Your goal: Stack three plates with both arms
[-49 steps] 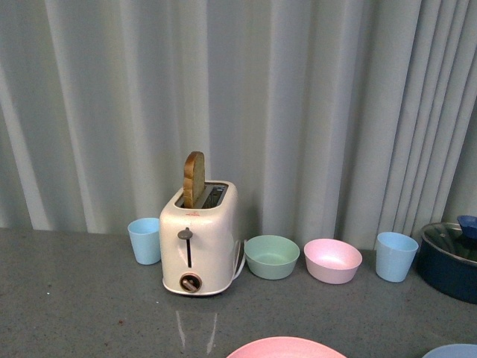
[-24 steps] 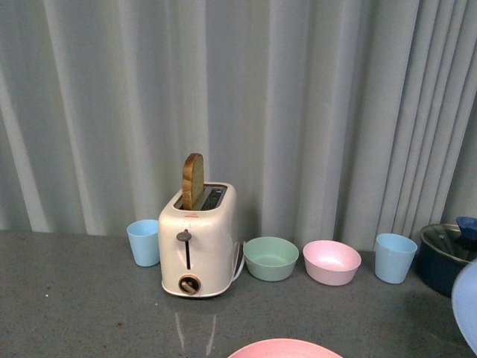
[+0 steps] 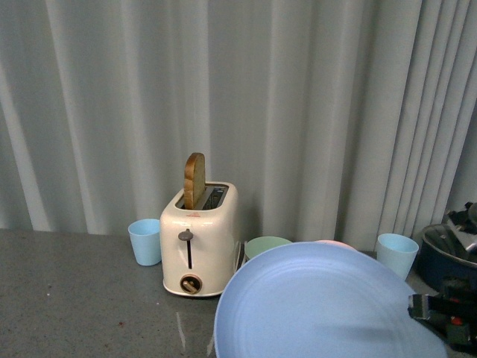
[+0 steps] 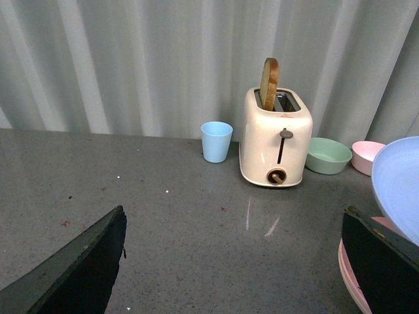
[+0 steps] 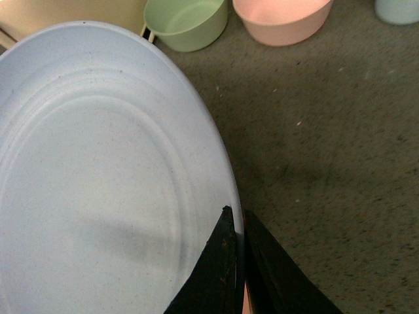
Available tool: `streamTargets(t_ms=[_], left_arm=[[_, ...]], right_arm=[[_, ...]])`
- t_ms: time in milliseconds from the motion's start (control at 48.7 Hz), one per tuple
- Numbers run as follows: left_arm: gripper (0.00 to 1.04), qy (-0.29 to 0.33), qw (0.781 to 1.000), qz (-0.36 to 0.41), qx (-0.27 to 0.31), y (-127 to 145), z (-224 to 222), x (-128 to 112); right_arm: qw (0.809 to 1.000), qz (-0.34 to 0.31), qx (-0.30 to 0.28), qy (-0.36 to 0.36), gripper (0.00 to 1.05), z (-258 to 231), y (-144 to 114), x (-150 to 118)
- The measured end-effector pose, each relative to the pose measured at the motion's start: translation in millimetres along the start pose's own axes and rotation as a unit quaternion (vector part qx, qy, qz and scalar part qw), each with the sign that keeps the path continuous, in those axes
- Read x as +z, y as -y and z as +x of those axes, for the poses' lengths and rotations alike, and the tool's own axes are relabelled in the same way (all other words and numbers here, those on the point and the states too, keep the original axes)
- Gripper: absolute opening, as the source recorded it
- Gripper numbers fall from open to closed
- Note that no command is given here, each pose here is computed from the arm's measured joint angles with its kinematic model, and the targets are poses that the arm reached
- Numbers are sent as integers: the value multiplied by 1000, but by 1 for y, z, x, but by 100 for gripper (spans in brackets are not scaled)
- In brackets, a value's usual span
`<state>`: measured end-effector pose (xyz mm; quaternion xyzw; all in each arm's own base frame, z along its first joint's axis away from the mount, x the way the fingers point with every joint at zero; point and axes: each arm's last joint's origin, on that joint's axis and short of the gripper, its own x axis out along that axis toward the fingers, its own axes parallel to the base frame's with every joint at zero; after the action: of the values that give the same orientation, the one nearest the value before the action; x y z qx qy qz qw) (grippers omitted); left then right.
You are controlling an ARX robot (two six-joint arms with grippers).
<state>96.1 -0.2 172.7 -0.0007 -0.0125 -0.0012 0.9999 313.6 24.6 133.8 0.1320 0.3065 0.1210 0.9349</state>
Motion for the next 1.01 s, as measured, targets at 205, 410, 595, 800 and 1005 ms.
streamTargets(t_ms=[205,410,595,800,1005], left_arm=[[98,0,1000,0,0,0,0,0],[98,0,1000,0,0,0,0,0],[98,0,1000,0,0,0,0,0],[98,0,1000,0,0,0,0,0],[98,0,1000,0,0,0,0,0]], right_arm=[[998,36,16,-51,3,22,-7,-25],[996,35,21,-73,3,25,-11,-34],[995,39,15,-92,3,29,-8,-42],[993,44,8,-108,3,34,-3,-51],[992,48,1,-116,3,36,1,-56]])
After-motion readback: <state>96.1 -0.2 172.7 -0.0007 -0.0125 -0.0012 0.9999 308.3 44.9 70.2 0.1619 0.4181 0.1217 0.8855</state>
